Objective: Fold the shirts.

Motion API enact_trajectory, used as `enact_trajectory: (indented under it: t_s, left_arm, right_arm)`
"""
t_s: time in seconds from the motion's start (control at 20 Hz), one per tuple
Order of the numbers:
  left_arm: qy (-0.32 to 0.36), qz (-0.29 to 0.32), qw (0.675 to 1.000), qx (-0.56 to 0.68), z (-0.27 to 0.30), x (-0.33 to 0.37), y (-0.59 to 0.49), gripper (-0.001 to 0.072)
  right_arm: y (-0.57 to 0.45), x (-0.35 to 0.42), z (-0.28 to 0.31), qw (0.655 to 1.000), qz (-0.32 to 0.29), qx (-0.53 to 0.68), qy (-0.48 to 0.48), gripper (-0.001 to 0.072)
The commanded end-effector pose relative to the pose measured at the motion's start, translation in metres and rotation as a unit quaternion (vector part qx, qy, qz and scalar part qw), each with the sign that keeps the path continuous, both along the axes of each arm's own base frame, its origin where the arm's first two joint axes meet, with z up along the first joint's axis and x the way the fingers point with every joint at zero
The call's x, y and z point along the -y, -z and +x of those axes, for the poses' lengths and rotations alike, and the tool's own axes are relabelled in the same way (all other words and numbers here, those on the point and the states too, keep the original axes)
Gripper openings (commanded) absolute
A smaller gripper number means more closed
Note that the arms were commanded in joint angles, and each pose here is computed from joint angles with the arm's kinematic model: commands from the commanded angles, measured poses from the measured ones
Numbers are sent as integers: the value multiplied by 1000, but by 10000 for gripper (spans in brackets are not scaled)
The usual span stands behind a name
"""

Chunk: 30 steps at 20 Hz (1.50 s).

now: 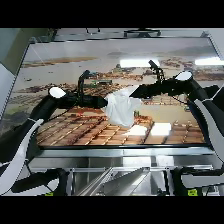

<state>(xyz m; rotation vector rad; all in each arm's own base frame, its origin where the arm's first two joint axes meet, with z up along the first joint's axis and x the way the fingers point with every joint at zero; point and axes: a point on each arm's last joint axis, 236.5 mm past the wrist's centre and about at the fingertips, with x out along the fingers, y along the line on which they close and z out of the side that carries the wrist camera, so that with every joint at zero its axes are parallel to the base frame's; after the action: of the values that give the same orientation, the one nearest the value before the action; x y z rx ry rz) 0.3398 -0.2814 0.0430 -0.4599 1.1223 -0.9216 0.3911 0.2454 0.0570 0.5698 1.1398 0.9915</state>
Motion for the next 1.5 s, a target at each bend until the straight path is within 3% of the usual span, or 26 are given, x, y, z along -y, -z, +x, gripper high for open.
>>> enact_trajectory:
  t_s: [0.0,0.4,0.55,0.75,1.2,1.25,1.3,1.35,1.4,1.45]
  left_arm:
    - [-9,5,1000,-16,-15,-23,5,21]
    - [-58,-31,984,167,-4,-78,-151,22]
    - [-59,-17,980,188,-19,-91,-162,21]
    - [-67,51,990,117,-35,-118,-89,22]
    - [-29,74,995,-58,-39,-111,50,21]
    - [-19,67,995,-73,-37,-114,48,26]
    - [-4,58,994,-88,-37,-116,42,211]
    - [6,46,993,-107,-35,-123,34,499]
    - [5,36,991,-133,-34,-132,25,712]
    - [1,28,988,-153,-35,-140,19,709]
  right_arm:
    - [-23,-3,-12,1000,20,6,-18,16]
    - [-167,14,-51,983,49,175,-2,16]
    - [-165,25,-63,983,-2,185,4,16]
    - [-94,45,-64,987,-112,111,15,16]
    - [62,-9,-82,988,-154,-22,-18,19]
    - [63,-3,-79,987,-155,-26,-14,76]
    - [58,7,-74,988,-152,-31,-6,324]
    - [48,22,-70,988,-146,-39,-1,480]
    - [37,38,-68,989,-141,-46,5,483]
    - [28,59,-67,989,-139,-53,14,484]
